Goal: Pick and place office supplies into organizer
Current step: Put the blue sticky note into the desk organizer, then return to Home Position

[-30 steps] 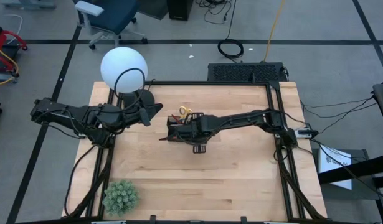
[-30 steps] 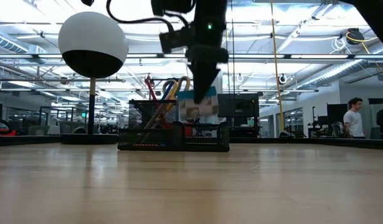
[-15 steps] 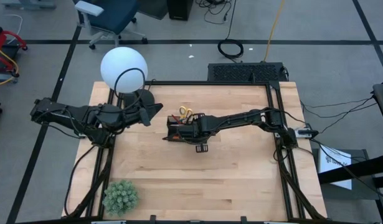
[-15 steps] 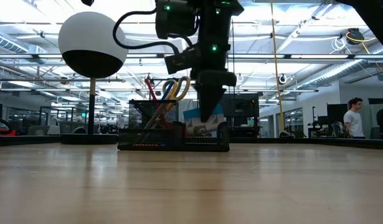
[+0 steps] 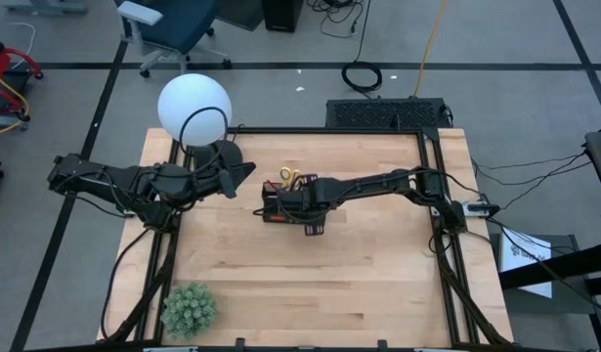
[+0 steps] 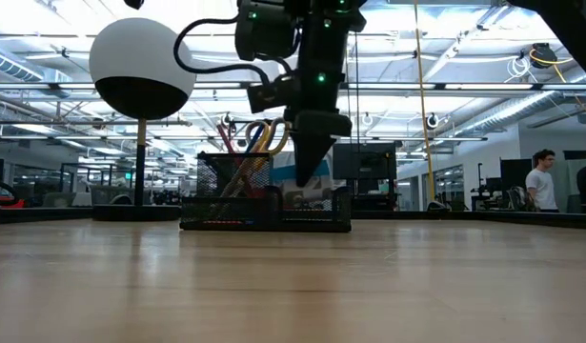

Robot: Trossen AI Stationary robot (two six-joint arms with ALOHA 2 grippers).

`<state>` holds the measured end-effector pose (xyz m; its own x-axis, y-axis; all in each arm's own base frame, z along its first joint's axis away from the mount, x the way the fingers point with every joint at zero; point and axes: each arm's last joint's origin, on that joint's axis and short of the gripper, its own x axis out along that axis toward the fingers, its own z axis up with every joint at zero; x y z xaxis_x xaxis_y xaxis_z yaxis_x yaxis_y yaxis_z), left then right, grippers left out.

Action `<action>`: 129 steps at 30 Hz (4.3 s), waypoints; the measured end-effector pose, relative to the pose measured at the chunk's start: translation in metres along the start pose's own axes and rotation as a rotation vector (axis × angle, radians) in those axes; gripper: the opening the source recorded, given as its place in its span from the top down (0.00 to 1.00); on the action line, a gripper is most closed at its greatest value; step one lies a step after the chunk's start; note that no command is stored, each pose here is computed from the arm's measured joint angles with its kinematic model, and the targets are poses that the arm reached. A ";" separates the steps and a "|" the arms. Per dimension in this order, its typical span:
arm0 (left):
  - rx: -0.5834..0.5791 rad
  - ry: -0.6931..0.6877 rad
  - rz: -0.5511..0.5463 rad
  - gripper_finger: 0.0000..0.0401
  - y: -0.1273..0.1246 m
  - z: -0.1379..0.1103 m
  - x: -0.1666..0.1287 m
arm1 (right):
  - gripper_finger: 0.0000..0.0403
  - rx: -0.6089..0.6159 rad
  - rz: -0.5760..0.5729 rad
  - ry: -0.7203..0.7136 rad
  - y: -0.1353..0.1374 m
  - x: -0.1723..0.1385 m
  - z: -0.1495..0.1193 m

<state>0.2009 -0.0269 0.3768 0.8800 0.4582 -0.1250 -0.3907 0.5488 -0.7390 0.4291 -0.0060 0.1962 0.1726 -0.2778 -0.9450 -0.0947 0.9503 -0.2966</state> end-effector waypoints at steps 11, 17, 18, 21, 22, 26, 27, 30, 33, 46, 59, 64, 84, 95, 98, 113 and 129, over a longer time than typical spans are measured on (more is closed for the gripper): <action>0.000 0.000 0.000 0.80 0.000 0.000 0.000 | 0.99 0.007 -0.005 -0.012 -0.003 0.001 0.001; 0.000 0.000 0.000 0.80 0.000 0.000 0.000 | 0.98 0.007 -0.003 -0.010 -0.002 0.001 0.001; 0.000 0.000 0.000 0.80 0.000 0.000 0.000 | 0.96 0.007 -0.004 -0.010 -0.002 0.001 0.001; 0.000 0.000 0.000 0.80 0.000 0.000 0.000 | 0.91 0.006 -0.004 -0.006 -0.002 0.001 0.000; 0.000 0.000 0.000 0.80 0.000 0.000 0.000 | 0.89 0.010 -0.003 -0.004 -0.002 0.001 0.000; 0.000 0.000 0.000 0.80 0.000 0.000 0.000 | 0.80 0.015 -0.003 0.003 -0.002 0.001 -0.001; 0.000 0.000 0.000 0.80 0.000 0.000 0.000 | 0.78 0.013 -0.002 0.005 -0.002 0.001 -0.001; 0.000 0.000 0.000 0.80 0.000 0.000 0.000 | 0.74 0.009 0.000 0.017 0.000 0.000 -0.002; 0.000 0.000 0.000 0.80 0.000 0.000 0.000 | 0.71 0.011 0.005 0.043 0.004 -0.001 -0.004; 0.000 0.000 0.000 0.80 0.000 0.000 0.000 | 0.72 0.028 -0.029 -0.033 0.025 -0.039 -0.005; 0.000 0.000 0.000 0.80 0.000 0.000 0.000 | 0.73 0.216 -0.050 -0.308 0.013 -0.117 -0.016; 0.000 0.000 0.000 0.80 0.000 0.000 0.000 | 0.72 0.286 -0.039 -0.359 0.008 -0.133 -0.022; -0.153 -0.027 0.010 0.80 0.000 0.001 0.000 | 0.73 0.545 0.488 -0.541 0.018 -0.153 -0.003; -0.122 0.094 -0.070 0.80 -0.004 -0.005 0.002 | 0.73 0.592 0.546 -0.668 0.016 -0.183 -0.009; -0.142 0.124 -0.090 0.80 -0.006 -0.006 0.001 | 0.72 0.588 0.555 -0.703 0.016 -0.192 -0.012; 0.206 0.079 -0.296 0.80 -0.024 -0.005 -0.009 | 0.72 0.608 0.580 -0.745 0.013 -0.216 -0.027; 0.523 0.053 -0.363 0.80 -0.020 -0.004 0.021 | 0.73 0.587 0.546 -0.919 -0.021 -0.268 -0.072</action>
<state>0.2286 -0.0311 0.3863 0.9881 0.1510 0.0304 -0.1334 0.9375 -0.3214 0.3139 0.0384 0.4455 0.9008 0.1550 -0.4057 0.0444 0.8964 0.4411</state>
